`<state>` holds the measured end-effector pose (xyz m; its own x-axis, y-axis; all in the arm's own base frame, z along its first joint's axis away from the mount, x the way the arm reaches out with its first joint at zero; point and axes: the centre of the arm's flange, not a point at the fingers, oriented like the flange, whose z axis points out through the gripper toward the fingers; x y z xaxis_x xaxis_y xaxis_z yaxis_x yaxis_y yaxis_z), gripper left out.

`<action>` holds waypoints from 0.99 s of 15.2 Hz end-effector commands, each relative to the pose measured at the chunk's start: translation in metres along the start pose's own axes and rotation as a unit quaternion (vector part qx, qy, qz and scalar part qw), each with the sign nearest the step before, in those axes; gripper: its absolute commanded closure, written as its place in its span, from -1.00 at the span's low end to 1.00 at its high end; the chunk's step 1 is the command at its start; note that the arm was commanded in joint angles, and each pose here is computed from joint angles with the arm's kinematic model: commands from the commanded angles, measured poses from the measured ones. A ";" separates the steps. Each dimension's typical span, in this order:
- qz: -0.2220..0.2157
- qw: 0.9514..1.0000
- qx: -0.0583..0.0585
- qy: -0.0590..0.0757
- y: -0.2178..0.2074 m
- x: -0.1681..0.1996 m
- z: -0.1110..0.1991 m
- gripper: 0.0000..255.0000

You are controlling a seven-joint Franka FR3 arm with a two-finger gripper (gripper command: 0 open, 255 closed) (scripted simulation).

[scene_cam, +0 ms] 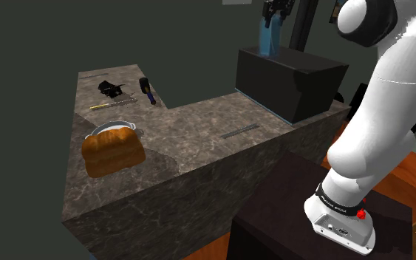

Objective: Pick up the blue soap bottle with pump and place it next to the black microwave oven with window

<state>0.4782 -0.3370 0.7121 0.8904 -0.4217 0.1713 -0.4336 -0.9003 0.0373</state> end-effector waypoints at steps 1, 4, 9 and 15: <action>-0.001 1.000 0.000 0.001 0.020 0.019 0.003 1.00; -0.001 1.000 0.000 0.001 0.032 0.029 0.016 1.00; -0.001 1.000 0.000 0.001 0.031 0.025 0.042 1.00; -0.001 1.000 0.000 0.001 0.030 0.019 0.073 1.00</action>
<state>0.4942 -0.3800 0.6491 0.8911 -0.4202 0.1714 -0.4321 -0.9010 0.0378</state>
